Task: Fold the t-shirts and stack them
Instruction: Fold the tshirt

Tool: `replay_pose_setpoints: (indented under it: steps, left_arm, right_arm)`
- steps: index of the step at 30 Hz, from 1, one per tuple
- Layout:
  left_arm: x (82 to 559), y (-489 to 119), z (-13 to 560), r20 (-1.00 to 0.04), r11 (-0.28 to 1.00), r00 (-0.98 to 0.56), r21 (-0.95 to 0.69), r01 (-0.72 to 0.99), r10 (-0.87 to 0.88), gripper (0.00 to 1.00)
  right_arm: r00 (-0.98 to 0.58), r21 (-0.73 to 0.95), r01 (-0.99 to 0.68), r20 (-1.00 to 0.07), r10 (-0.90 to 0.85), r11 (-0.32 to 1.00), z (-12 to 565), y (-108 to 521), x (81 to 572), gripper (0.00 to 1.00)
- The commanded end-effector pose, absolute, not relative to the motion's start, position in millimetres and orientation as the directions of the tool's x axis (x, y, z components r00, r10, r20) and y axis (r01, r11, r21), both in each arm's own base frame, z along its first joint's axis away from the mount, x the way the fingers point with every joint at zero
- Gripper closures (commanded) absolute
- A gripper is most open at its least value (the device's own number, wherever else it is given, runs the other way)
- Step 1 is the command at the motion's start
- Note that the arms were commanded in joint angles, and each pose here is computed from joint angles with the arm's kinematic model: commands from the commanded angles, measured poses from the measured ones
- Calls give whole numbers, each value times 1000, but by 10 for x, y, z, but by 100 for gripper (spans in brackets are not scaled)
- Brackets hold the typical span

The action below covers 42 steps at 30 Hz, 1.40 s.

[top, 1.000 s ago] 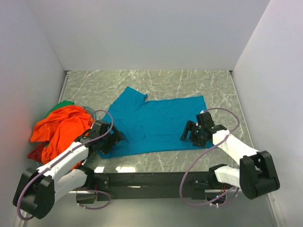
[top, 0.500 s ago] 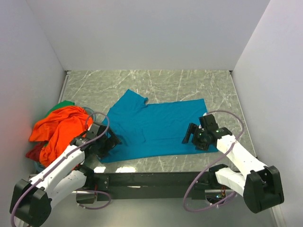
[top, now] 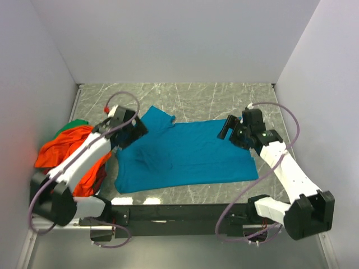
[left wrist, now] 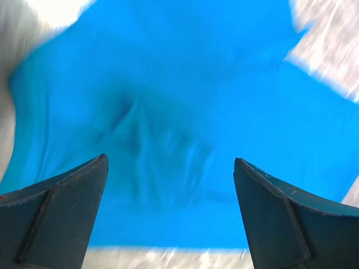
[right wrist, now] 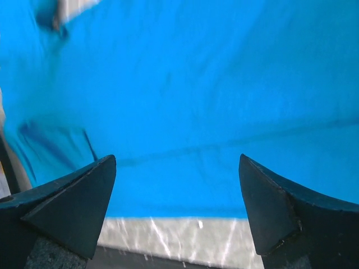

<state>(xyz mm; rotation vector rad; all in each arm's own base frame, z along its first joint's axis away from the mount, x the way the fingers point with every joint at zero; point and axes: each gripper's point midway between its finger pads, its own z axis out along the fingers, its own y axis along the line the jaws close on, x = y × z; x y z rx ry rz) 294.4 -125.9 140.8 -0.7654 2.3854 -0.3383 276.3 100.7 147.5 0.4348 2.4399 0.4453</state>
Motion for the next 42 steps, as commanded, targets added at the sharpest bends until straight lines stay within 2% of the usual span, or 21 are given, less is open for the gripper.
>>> replay_pose_setpoints:
  steps: [1,3,4,12,21,24,27,30,42]
  left_arm:
    - [3575,-1154,1666,-596,832,-582,-379,-405,-554,0]
    - [3882,-1219,1866,-617,835,-563,-406,-371,-550,1]
    - [4033,-1240,1708,-608,848,-592,-377,-372,-529,0]
    - [5123,-1438,1481,-625,896,-643,-281,-343,-443,1]
    - [5760,-1618,896,-617,952,-725,-180,-248,-306,6]
    - [5819,-1623,722,-598,959,-750,-190,-211,-283,15]
    - [5865,-1697,637,-598,964,-758,-208,-167,-260,29]
    - [5867,-1714,607,-592,966,-766,-207,-155,-250,39]
    - [5694,-1754,253,-515,976,-832,-165,-141,-208,61]
  right_arm:
    - [-669,423,200,-600,438,884,1743,877,3228,4]
    - [-654,411,234,-604,455,881,1712,764,3398,4]
    - [-632,409,241,-622,462,880,1790,716,3506,4]
    - [-619,283,377,-631,468,882,1587,278,3942,4]
    - [-641,271,403,-599,480,874,1391,228,4175,4]
    - [-649,269,399,-592,478,876,1348,239,4190,4]
    - [-652,272,402,-586,482,874,1290,231,4180,4]
    - [-655,269,408,-580,485,872,1255,214,4185,4]
    - [-667,285,397,-564,487,872,1188,253,4181,5]
